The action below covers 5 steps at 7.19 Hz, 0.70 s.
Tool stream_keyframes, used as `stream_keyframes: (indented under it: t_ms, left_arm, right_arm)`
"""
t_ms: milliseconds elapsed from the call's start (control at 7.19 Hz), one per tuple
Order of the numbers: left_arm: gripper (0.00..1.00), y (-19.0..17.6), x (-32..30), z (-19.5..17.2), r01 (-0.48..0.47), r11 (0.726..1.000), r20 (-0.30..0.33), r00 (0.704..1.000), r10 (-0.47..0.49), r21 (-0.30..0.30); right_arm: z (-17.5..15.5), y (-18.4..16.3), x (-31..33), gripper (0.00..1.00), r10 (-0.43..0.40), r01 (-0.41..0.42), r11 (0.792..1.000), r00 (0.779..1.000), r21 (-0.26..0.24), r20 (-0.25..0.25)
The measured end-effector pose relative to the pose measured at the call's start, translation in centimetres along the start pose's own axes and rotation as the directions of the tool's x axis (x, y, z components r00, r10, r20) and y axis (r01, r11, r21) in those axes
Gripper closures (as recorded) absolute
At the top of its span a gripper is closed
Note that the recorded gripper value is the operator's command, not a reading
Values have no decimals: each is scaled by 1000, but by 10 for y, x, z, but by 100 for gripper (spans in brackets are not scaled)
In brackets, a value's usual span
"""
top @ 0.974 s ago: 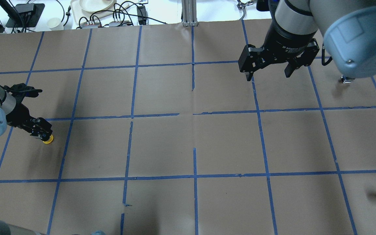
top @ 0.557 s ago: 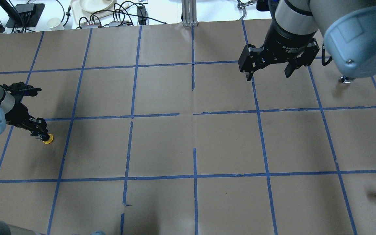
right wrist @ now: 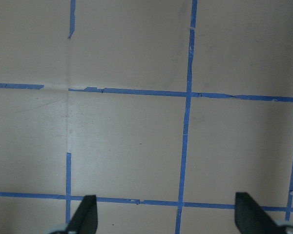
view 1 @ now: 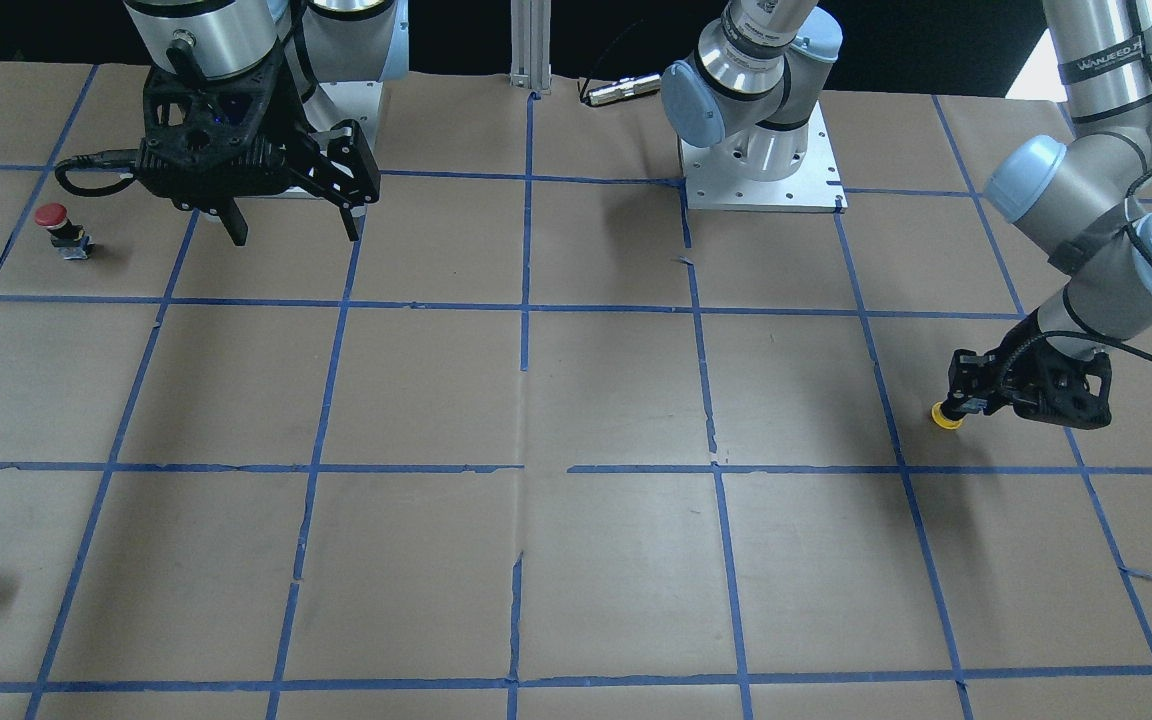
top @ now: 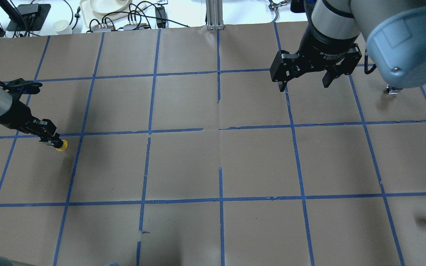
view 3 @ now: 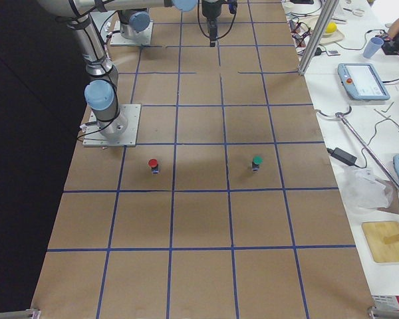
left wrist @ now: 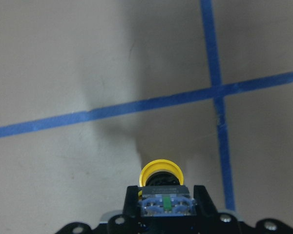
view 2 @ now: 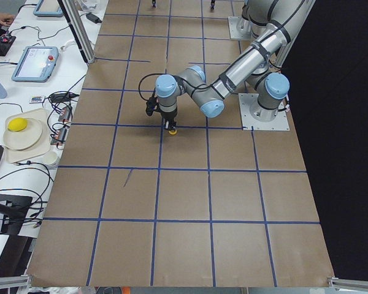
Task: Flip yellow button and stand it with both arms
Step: 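Lift the button with the left gripper and carry it toward the table center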
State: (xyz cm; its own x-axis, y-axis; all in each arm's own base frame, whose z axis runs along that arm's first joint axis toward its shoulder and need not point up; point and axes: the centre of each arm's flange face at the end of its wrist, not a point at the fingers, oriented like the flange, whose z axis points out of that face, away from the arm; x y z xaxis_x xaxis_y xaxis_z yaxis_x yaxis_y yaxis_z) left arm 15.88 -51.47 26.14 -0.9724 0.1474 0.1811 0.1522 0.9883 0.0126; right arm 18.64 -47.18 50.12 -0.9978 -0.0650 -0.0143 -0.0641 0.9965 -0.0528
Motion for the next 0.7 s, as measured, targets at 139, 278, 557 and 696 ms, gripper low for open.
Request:
stream_keyframes:
  t_ms: [139,278,557,696]
  left_arm:
    - [99,-8,25,-7,-3,1000,-121,993,4,9]
    - [99,-20,65,-16,-23,999,-216,976,31,38]
    - [99,-35,148,-40,-28,991,-384,920,76,129]
    - [99,-37,180,-49,-21,986,-477,874,99,167]
  right_arm:
    - [0,0,0,0,0,0,1000,1000,0,0]
    - [0,0,0,0,0,0,1000,1000,0,0]
    - [0,0,0,0,0,0,1000,1000,0,0]
    - [0,0,0,0,1,-1,1000,1000,0,-1]
